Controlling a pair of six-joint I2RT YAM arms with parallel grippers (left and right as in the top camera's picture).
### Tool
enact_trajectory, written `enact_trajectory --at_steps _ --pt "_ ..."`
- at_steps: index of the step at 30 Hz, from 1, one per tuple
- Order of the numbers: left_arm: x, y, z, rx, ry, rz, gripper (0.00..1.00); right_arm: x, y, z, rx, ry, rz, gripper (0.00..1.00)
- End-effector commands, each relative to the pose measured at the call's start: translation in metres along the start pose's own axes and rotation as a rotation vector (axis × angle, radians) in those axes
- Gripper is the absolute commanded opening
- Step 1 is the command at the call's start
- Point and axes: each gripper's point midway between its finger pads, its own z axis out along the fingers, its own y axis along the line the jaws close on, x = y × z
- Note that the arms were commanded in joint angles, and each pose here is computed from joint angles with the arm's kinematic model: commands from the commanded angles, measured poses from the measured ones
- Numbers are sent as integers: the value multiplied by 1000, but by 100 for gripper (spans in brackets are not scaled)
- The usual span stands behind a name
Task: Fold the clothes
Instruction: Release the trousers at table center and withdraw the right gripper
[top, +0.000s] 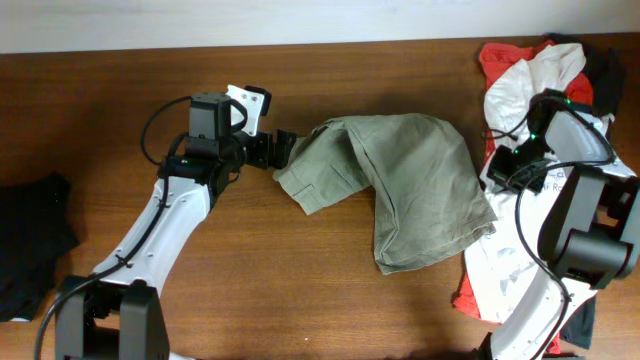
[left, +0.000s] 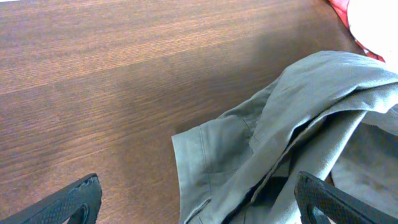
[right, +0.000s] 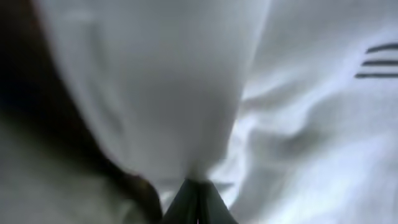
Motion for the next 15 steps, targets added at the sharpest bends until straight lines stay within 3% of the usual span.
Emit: enact_trajectory --at_steps 1,8,15 --pt "-7 -1 1 -1 -11 10 99 11 -8 20 10 20 43 4" --pt "-7 -1 1 -1 -12 10 99 -6 -29 27 44 -55 126 4" --pt "-8 0 1 -1 -16 11 99 -33 -100 18 25 -138 308 4"
